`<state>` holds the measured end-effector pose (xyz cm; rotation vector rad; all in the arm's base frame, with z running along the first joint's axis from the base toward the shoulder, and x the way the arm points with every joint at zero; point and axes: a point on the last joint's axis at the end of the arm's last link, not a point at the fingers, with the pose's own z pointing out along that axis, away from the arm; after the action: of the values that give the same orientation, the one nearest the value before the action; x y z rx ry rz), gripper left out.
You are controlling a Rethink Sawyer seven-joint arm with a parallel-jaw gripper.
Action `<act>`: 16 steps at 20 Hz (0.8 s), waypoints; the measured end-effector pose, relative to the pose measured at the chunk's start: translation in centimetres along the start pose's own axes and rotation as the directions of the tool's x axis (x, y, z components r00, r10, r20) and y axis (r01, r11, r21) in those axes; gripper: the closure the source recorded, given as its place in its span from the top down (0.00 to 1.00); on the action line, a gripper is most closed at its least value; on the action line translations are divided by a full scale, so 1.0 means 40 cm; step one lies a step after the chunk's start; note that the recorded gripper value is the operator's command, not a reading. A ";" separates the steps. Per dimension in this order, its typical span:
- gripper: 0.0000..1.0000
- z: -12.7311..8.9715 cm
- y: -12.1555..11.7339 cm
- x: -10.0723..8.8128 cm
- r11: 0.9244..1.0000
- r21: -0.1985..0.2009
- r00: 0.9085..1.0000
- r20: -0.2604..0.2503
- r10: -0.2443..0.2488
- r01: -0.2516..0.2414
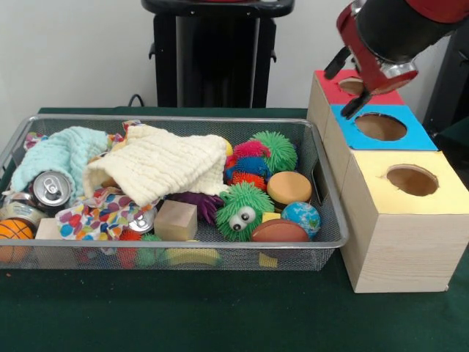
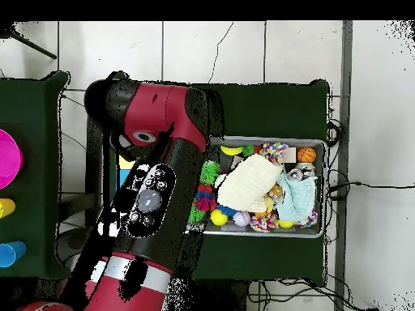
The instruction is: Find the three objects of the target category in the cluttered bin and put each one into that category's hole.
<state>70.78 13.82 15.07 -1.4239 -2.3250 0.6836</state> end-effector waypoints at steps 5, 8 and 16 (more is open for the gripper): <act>1.00 0.011 0.024 -0.116 0.991 -0.134 0.975 0.218 0.030 -0.001; 1.00 0.010 0.038 -0.180 0.978 -0.210 0.943 0.329 0.051 0.021; 1.00 0.014 0.051 -0.250 0.958 -0.282 0.895 0.439 0.075 0.058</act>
<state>76.48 5.53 13.19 -1.5249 -2.8780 0.7646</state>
